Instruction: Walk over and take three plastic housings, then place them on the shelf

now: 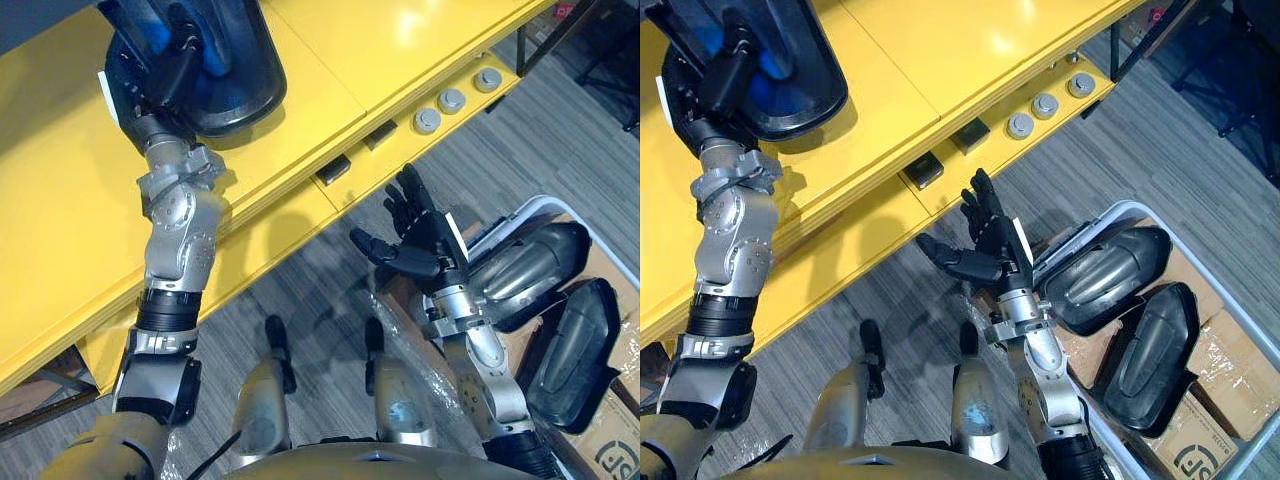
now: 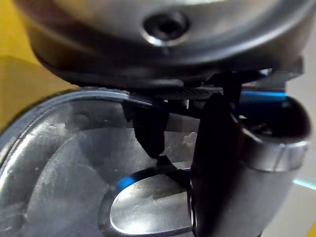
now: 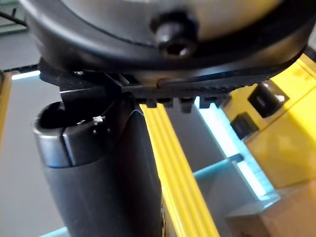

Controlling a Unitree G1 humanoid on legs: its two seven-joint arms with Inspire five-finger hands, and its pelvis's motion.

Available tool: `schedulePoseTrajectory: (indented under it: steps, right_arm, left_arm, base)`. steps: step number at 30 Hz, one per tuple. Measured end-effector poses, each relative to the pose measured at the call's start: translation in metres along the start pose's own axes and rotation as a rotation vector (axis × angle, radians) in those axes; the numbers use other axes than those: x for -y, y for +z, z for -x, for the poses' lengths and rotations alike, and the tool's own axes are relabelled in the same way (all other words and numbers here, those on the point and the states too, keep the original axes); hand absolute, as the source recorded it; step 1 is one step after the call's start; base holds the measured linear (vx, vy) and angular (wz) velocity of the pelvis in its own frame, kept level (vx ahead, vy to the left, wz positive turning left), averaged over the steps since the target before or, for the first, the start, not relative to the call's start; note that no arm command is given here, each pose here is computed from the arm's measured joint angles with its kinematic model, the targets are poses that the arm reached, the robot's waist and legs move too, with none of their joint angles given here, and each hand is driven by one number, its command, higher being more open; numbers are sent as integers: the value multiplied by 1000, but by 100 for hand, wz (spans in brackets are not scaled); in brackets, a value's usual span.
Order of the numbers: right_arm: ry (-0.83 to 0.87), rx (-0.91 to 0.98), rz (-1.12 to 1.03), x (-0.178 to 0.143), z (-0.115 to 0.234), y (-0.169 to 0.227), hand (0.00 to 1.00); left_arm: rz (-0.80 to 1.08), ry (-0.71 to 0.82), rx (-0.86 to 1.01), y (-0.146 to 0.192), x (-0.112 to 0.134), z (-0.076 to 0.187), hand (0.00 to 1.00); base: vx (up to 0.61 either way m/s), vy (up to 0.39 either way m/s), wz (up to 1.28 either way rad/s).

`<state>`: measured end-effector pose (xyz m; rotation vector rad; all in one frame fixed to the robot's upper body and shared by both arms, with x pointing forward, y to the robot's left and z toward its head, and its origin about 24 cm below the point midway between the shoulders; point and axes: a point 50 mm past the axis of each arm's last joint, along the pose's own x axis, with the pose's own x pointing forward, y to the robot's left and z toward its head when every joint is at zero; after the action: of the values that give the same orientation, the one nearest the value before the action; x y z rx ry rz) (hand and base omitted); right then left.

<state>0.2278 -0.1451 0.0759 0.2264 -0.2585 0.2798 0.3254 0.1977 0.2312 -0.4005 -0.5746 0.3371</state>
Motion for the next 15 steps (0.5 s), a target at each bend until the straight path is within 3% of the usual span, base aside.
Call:
schedulePoseTrajectory:
  steps: [5,12,13,15]
  right_arm:
    - [-13,0,-5,-2,1,0,100]
    - [-4,-17,-18,-8,2,-4,100]
    - [-5,-17,-18,-8,2,-4,100]
    - [-5,-19,-18,-8,2,-5,100]
  left_arm:
    - [-78,64,-110,-18,-9,-3,0]
    - [-135,116,-116,-11,-21,-26,0]
    - [-124,111,-115,-9,-21,-28,100]
    - [-129,96,-128,-10,-23,-30,100]
  base:
    - [0,0,0]
    - [-8,-6,2]
    - [-9,-5,9]
    - [-16,1,12]
